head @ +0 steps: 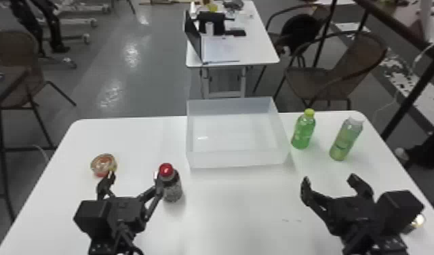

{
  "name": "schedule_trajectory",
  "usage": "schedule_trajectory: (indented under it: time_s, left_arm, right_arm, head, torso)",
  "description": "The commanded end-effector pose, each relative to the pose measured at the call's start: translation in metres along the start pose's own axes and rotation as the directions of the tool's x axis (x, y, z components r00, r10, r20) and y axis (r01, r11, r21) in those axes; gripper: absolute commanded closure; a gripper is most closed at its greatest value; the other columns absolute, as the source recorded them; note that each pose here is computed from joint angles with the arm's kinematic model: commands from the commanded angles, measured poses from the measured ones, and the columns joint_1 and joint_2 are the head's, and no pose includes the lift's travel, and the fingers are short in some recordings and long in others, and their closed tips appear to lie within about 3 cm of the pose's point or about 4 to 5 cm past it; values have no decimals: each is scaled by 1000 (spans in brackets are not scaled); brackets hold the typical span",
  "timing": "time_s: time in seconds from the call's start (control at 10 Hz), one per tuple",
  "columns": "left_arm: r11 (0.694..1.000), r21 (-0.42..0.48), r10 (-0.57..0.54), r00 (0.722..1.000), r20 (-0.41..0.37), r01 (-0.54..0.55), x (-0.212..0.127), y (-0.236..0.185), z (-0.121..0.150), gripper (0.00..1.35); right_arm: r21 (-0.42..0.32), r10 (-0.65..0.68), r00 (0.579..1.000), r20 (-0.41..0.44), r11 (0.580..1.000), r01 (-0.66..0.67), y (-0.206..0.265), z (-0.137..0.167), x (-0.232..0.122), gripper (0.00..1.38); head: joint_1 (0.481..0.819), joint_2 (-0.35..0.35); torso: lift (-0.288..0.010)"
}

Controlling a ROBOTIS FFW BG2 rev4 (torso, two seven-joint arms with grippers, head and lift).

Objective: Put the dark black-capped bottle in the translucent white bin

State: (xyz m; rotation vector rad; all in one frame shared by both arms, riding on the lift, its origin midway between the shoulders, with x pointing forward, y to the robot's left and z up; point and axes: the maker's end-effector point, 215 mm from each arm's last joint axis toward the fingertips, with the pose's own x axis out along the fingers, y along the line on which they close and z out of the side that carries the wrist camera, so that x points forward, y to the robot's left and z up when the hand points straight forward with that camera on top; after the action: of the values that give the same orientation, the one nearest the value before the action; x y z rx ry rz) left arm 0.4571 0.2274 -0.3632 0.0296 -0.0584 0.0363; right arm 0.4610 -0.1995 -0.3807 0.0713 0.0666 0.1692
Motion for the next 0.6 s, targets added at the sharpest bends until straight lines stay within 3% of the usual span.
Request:
schedule_trajectory:
  time_s: [0.0,0.5]
  left_arm:
    - [1000,0,-1,1000,4,1,0,1,1,229]
    - [1000,-1,0,1000,7,0,-1,0,2,229]
  right_arm:
    - [0,0,1000,0,1000,0,0,0,0,104]
    - [1,-2,1000,2,1000,2,0,0,0,104]
  head:
    - [695,34]
    - [695,35]
  torso:
    - [-35]
    - [-35]
